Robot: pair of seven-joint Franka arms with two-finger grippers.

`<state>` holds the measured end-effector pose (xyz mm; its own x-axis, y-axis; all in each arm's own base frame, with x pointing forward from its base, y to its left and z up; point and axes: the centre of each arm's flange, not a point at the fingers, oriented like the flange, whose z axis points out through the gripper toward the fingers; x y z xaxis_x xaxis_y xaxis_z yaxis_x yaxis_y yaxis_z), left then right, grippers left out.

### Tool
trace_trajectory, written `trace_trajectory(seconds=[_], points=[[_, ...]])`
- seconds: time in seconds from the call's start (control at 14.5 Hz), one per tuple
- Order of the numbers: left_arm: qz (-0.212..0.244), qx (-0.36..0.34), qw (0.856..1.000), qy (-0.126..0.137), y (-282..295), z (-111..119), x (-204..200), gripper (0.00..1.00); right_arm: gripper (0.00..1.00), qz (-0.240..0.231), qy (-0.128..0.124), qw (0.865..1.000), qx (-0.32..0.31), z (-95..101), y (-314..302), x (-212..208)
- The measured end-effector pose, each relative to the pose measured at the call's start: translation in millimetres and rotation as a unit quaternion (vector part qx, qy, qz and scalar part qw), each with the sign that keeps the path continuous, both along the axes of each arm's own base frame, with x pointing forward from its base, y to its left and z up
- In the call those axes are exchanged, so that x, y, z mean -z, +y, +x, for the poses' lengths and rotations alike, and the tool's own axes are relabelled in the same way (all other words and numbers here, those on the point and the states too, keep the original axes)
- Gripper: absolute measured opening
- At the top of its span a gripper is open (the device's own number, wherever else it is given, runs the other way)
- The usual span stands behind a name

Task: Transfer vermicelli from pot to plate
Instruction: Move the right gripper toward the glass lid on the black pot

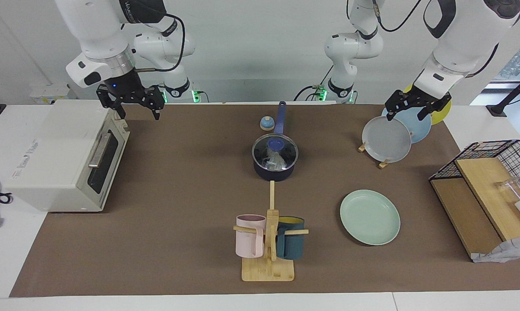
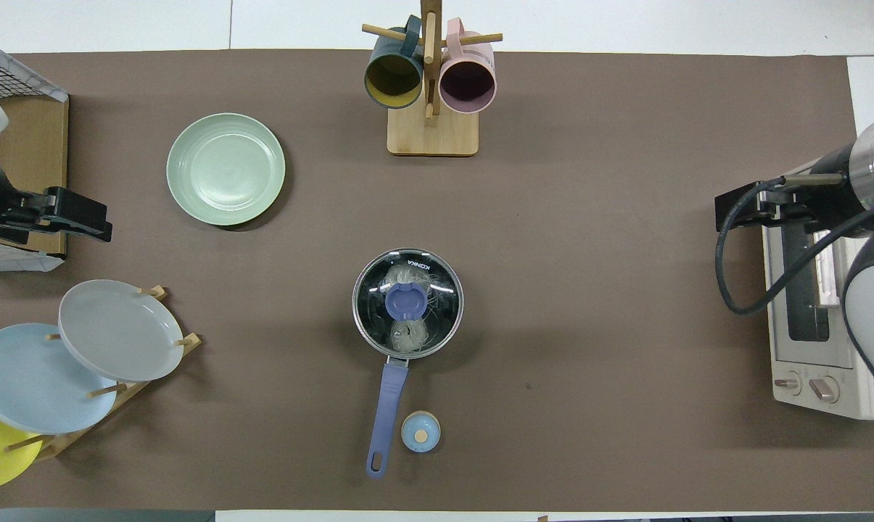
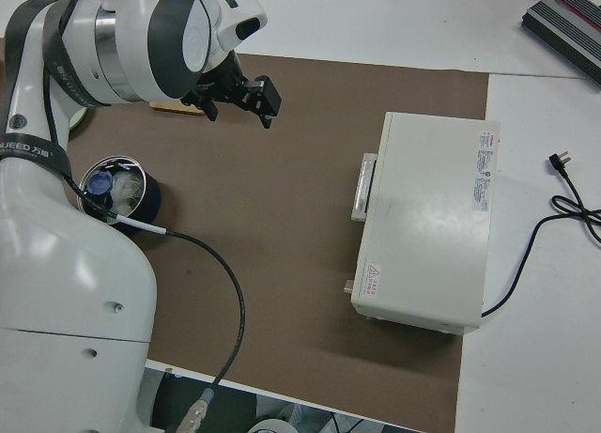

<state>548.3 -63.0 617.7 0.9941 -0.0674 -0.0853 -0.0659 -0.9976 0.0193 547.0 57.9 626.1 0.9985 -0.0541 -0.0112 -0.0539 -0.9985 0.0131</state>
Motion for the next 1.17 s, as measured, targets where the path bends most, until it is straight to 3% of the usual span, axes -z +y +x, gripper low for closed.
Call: trace_trajectory(seconds=[0.76, 0.97, 1.17], points=[[0.0, 0.0, 1.0, 0.0, 0, 0, 0, 1.0, 1.0, 0.015, 0.001, 1.0, 0.009, -0.7, 17, 6], [0.0, 0.0, 1.0, 0.0, 0, 0, 0, 1.0, 1.0, 0.03, -0.002, 0.999, 0.031, -9.3, 92, 16], [0.0, 0.0, 1.0, 0.0, 0, 0, 0, 1.0, 1.0, 0.042, -0.016, 0.998, 0.045, -22.5, 210, 45]])
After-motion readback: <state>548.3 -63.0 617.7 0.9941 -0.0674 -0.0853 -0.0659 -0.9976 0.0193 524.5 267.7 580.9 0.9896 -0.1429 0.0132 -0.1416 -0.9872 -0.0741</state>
